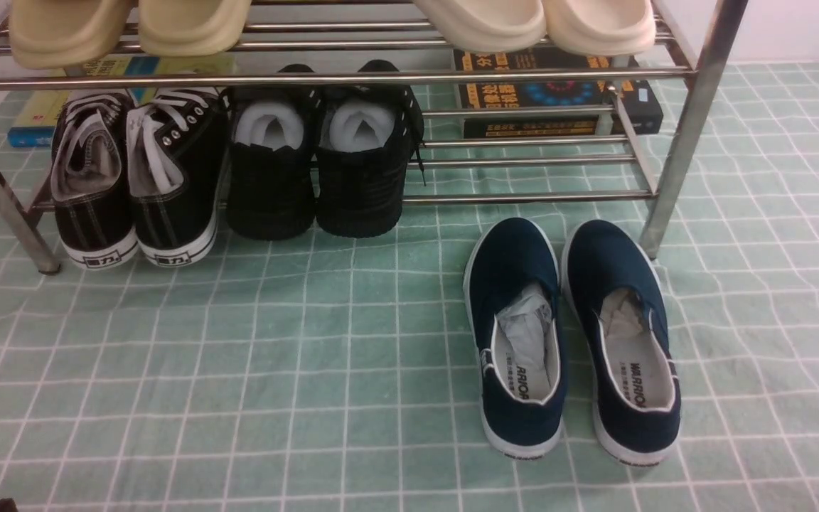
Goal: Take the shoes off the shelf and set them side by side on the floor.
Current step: 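Grasp the leftmost shoe on the bottom shelf of the shoe rack with the left gripper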
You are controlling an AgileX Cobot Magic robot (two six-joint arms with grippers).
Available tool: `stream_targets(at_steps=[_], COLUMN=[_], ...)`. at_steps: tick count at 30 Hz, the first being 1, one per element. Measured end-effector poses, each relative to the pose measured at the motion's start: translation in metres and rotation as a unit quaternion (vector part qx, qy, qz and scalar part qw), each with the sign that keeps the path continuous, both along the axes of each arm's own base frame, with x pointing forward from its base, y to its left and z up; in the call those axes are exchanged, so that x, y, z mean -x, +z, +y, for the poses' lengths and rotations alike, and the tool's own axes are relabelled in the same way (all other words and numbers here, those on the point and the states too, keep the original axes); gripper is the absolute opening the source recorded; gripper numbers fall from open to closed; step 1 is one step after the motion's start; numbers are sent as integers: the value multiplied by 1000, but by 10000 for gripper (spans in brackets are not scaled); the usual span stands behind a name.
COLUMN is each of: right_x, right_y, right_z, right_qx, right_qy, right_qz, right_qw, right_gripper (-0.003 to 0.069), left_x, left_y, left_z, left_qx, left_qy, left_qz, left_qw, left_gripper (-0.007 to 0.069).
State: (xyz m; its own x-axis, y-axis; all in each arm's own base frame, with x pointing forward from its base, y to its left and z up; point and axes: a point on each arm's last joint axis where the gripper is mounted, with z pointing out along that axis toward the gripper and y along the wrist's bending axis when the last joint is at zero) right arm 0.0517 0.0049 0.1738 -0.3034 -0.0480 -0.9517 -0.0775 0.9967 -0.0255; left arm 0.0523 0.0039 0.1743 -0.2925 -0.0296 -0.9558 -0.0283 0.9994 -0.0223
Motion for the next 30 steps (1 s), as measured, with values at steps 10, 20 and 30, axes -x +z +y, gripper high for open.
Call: stream_targets(at_steps=[10,20,30], right_x=[0,0,0], right_y=[0,0,0], right_z=[0,0,0], right_qx=[0,0,0], right_qy=[0,0,0], right_qz=[0,0,0], right_qw=[1000,1000,1000], right_gripper=[165,176,190], left_x=[0,0,1], left_y=[0,0,1], left_z=[0,0,-15], left_qx=[0,4,395], left_qy=[0,-3,42], left_qz=[0,0,20], left_qw=[1000,1000,917], left_gripper=[242,242,242])
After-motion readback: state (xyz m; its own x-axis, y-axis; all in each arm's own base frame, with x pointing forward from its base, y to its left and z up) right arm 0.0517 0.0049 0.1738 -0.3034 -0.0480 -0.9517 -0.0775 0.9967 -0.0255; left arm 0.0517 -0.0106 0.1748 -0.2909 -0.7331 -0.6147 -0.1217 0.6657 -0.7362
